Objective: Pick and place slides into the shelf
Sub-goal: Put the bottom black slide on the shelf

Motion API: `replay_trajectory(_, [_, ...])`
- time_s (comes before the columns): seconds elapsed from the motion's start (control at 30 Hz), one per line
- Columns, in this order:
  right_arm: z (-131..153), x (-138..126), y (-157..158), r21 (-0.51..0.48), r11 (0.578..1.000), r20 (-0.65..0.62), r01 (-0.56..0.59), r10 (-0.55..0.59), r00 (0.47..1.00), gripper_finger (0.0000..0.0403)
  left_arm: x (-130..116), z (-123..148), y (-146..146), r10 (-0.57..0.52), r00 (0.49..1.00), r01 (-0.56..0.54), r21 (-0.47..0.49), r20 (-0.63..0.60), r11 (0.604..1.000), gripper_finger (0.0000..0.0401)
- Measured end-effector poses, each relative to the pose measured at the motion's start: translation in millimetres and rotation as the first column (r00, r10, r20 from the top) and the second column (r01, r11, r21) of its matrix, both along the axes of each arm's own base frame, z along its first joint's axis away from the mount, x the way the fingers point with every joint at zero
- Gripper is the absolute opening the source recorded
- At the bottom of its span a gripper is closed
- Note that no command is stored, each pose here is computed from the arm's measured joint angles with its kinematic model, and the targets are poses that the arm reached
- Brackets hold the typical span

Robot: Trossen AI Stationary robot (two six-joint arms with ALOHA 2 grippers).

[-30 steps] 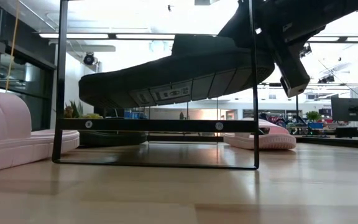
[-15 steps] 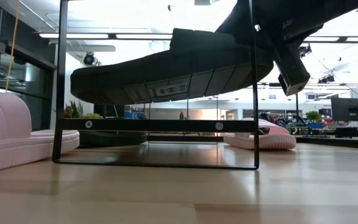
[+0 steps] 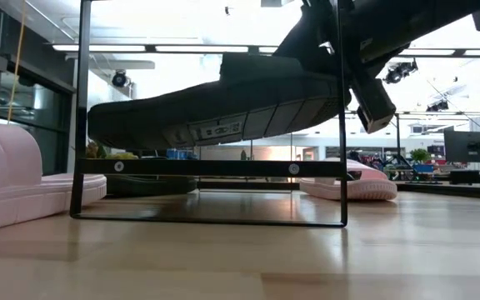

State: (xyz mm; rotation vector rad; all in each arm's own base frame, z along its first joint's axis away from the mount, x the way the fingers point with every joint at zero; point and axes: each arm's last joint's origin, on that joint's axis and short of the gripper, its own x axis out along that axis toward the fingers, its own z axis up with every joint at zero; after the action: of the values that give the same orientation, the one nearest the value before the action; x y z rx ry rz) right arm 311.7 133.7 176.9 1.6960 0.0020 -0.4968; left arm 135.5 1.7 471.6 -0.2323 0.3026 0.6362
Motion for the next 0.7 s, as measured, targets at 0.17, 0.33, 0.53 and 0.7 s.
replay_trajectory(0.17, [0,-2,5,0.031,0.999,0.008,-0.008,0.008,1.000,0.0075,0,0,0,0.003,1.000,-0.003,-0.008,0.005,1.000,0.0172])
replay_trajectory(0.33, [0,-4,12,0.063,0.996,0.003,-0.063,0.063,0.998,0.0107,0,0,0,0.005,1.000,-0.004,-0.009,0.006,1.000,0.0172])
replay_trajectory(0.53, [0,-5,15,0.079,0.992,0.004,-0.102,0.102,0.995,0.0150,0,0,0,0.007,1.000,-0.007,-0.008,0.007,1.000,0.0172])
replay_trajectory(0.7, [-1,-4,14,0.086,0.978,-0.020,-0.188,0.190,0.981,0.0190,0,0,0,0.007,1.000,-0.007,-0.008,0.007,1.000,0.0172])
